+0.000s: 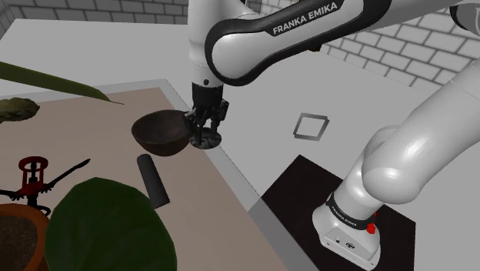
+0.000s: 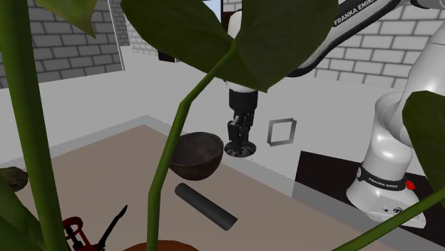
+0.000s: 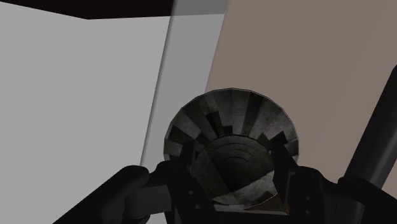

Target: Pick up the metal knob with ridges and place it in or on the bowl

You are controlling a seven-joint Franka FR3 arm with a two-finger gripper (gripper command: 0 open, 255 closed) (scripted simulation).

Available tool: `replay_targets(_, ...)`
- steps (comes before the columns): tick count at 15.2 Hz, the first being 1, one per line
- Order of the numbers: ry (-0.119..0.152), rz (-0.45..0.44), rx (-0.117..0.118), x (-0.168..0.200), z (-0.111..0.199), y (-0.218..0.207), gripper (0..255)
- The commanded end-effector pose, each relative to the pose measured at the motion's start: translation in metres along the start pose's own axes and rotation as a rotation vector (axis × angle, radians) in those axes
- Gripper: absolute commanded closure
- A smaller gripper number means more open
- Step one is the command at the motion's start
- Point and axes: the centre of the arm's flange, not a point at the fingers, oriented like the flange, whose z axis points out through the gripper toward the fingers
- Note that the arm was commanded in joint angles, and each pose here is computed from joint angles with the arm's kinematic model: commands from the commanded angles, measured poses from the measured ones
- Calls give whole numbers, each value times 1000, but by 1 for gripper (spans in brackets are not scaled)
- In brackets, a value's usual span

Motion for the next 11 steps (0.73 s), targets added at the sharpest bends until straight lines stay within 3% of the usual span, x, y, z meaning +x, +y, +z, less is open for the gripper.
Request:
replay_targets(1, 0, 0, 0, 0, -12, 0, 255)
replay_targets(11, 0, 0, 0, 0, -65, 0, 255)
